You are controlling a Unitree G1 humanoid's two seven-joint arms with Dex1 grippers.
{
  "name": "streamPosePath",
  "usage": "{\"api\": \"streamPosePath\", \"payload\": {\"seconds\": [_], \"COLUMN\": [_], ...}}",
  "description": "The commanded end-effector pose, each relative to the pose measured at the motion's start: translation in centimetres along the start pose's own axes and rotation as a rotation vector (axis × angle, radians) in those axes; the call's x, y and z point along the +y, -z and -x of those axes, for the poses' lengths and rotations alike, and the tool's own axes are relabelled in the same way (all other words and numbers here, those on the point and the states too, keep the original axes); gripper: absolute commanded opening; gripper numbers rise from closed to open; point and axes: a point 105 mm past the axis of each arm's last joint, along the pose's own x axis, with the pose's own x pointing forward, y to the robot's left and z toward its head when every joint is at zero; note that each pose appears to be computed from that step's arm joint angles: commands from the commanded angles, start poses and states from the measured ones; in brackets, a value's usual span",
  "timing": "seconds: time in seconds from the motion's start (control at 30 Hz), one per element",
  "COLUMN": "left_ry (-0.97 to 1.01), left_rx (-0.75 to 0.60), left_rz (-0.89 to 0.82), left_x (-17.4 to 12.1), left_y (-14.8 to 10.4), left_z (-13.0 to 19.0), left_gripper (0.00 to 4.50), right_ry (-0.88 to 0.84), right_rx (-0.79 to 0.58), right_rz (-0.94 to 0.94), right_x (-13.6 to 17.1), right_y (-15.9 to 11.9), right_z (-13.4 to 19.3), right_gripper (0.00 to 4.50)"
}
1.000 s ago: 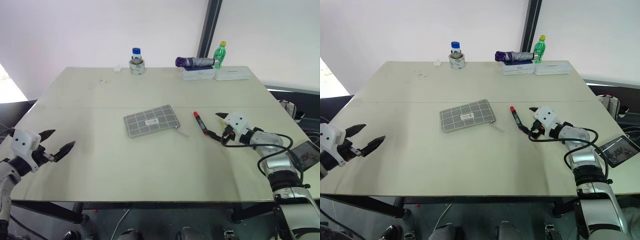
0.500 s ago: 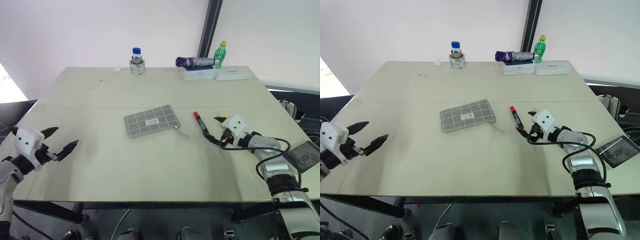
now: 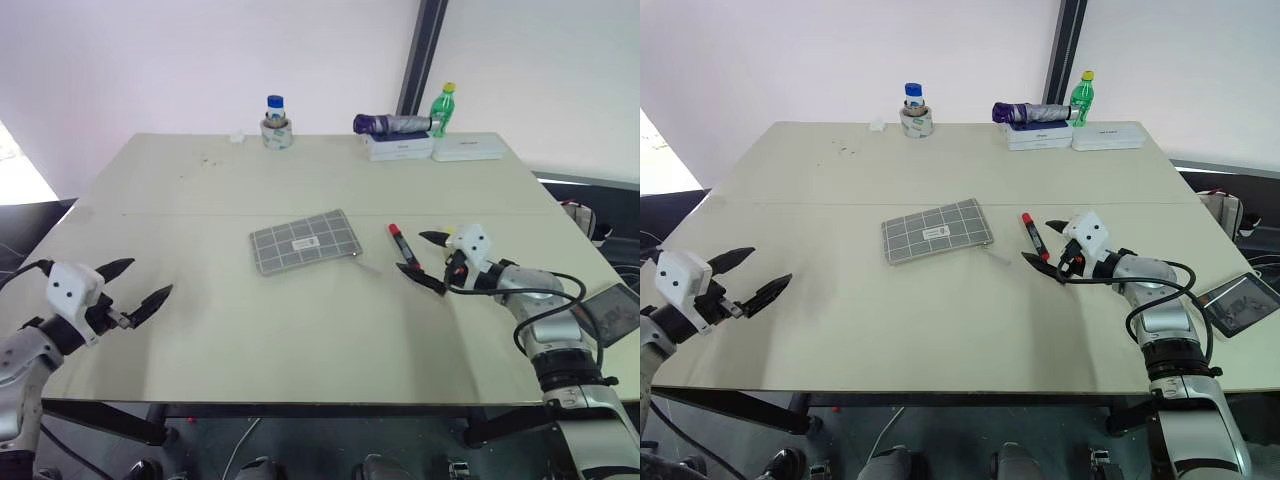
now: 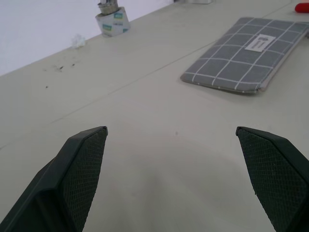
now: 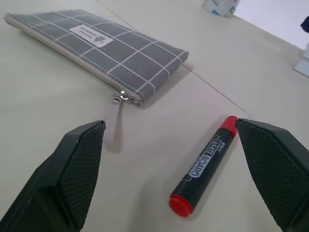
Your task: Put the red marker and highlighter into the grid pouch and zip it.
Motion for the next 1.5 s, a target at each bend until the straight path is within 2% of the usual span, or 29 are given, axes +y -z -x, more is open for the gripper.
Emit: {"api": "streamPosePath", "payload": {"seconds": [0.03, 0.1, 0.23, 0.33, 0.47, 0.53, 0.6, 0.7, 0.8, 0.9, 1.03, 1.17, 1.4, 1.5], "left_ry": [0.070, 0.105, 0.135, 0.124, -0.017, -0.032, -0.011, 0.020, -0.027, -0.051, 0.061, 0.155, 0.185, 0.182], "left_rx": [-0.029, -0.042, -0.045, -0.051, -0.055, -0.044, -0.020, 0.026, 0.032, -0.007, -0.059, -0.122, -0.031, -0.014], "left_rz": [-0.257, -0.368, -0.453, -0.396, -0.131, -0.113, -0.191, -0.305, -0.327, -0.256, -0.458, -0.435, -0.572, -0.573], "left_x": [-1.2, -2.2, -3.3, -3.4, -0.6, -0.1, -0.3, -0.3, 0.4, 0.0, -2.6, -5.5, -6.9, -7.0], "left_y": [-2.2, -2.6, -2.1, -1.7, -0.7, -0.3, 0.0, 0.8, 0.9, 0.5, -1.0, -2.3, -0.2, 0.3], "left_z": [-1.7, -3.0, -5.4, -6.3, -6.1, -5.9, -5.6, -5.3, -5.7, -6.1, -6.3, -7.5, -9.8, -10.7], "left_gripper": [4.50, 4.50, 4.50, 4.50, 4.50, 4.50, 4.50, 4.50, 4.50, 4.50, 4.50, 4.50, 4.50, 4.50], "right_ry": [-0.087, -0.091, -0.068, 0.011, 0.166, 0.214, 0.283, 0.355, 0.423, 0.342, 0.205, 0.220, 0.220, 0.221], "right_rx": [-0.049, -0.085, -0.102, -0.108, -0.060, -0.029, 0.009, -0.007, 0.039, 0.037, -0.093, -0.037, -0.040, -0.039], "right_rz": [0.053, 0.047, 0.057, 0.082, 0.113, 0.109, 0.161, 0.151, 0.189, 0.098, 0.143, 0.151, 0.132, 0.129], "right_x": [1.4, 2.0, 2.5, 1.9, 0.2, -0.2, -0.6, -1.2, -1.6, -0.4, 1.5, 0.8, 0.9, 1.1], "right_y": [-2.5, -3.6, -4.1, -4.2, -3.9, -3.5, -3.2, -3.9, -3.9, -3.5, -5.6, -4.0, -3.8, -3.7], "right_z": [0.0, -0.6, -1.3, -1.8, -3.5, -4.5, -5.7, -7.2, -9.2, -10.7, -10.5, -9.3, -8.5, -8.2], "right_gripper": [4.47, 4.47, 4.47, 4.47, 4.47, 4.47, 4.47, 4.47, 4.47, 4.47, 4.47, 4.47, 4.47, 4.47]}}
